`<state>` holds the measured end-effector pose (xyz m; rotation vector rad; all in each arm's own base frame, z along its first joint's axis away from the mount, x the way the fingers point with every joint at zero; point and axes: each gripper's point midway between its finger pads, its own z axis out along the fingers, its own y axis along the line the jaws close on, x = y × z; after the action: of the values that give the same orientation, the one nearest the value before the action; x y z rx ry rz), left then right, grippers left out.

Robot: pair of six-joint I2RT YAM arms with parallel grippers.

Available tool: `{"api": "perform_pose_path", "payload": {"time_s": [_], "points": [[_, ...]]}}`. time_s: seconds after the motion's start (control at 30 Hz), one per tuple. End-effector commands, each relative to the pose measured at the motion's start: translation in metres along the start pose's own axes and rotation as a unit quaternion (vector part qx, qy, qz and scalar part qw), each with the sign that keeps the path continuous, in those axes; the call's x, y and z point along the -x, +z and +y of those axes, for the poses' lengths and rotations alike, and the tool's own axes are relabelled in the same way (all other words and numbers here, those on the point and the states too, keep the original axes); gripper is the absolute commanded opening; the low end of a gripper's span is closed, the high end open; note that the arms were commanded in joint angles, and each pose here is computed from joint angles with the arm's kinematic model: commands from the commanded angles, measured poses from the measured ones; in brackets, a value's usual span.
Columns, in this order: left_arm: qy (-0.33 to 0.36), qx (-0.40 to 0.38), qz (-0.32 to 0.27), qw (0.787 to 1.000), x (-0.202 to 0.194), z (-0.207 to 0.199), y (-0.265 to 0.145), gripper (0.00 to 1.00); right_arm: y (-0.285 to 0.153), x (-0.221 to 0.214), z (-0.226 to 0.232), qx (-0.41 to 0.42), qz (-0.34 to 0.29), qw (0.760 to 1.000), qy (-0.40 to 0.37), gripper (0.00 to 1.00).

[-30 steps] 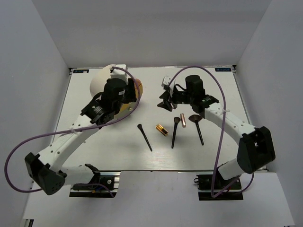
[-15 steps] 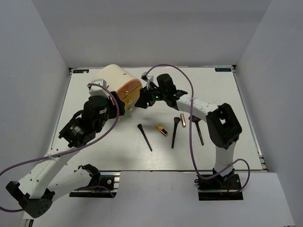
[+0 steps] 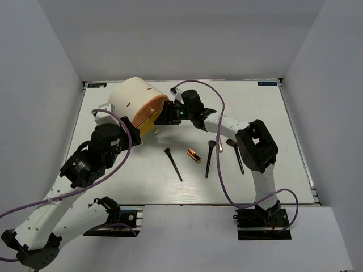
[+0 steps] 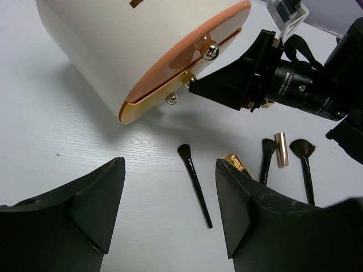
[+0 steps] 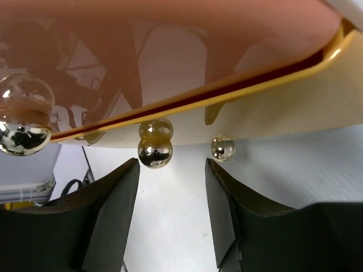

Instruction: Organize the makeup

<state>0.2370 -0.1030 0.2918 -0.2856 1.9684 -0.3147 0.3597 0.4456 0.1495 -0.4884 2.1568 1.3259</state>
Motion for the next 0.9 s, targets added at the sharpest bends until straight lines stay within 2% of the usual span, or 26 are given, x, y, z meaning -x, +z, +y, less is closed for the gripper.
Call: {"api": "perform_pose_path", "payload": {"time_s": [0.0, 0.23, 0.37, 0.47, 0.5, 0.57, 0.63, 0.77, 0.87], "points": [[-0.005, 0.008, -0.006, 1.000, 0.002, 0.003, -0.001, 0.75, 0.005, 0.024, 0.023, 0.026, -0.033, 0.999, 0.008, 0.56], [-0.007, 0.008, -0.004, 1.000, -0.001, 0.001, 0.003, 0.75, 0.009, 0.025, 0.025, 0.036, -0.034, 0.999, 0.015, 0.54], [-0.008, 0.011, -0.005, 1.000, 0.000, 0.003, 0.002, 0.75, 0.013, 0.028, 0.025, 0.044, -0.042, 0.998, 0.013, 0.48], [-0.011, 0.011, -0.006, 1.000, 0.001, 0.003, 0.001, 0.75, 0.015, 0.028, 0.028, 0.053, -0.042, 0.998, 0.015, 0.40], [-0.013, 0.010, -0.007, 1.000, 0.002, 0.003, 0.000, 0.75, 0.015, 0.027, 0.027, 0.053, -0.041, 0.998, 0.016, 0.34], [-0.014, 0.010, -0.006, 1.000, 0.001, 0.003, 0.001, 0.75, 0.016, 0.022, 0.027, 0.057, -0.034, 0.998, 0.018, 0.27], [-0.017, 0.006, -0.006, 1.000, 0.000, 0.001, 0.002, 0.75, 0.013, 0.021, 0.027, 0.060, -0.032, 0.997, 0.021, 0.15], [-0.021, -0.004, -0.006, 1.000, -0.001, -0.004, 0.004, 0.75, 0.004, 0.019, 0.025, 0.059, -0.030, 0.998, 0.012, 0.08], [-0.019, -0.009, -0.007, 1.000, -0.001, -0.007, 0.007, 0.75, -0.011, 0.018, 0.024, 0.057, -0.029, 0.998, 0.004, 0.07]]}}
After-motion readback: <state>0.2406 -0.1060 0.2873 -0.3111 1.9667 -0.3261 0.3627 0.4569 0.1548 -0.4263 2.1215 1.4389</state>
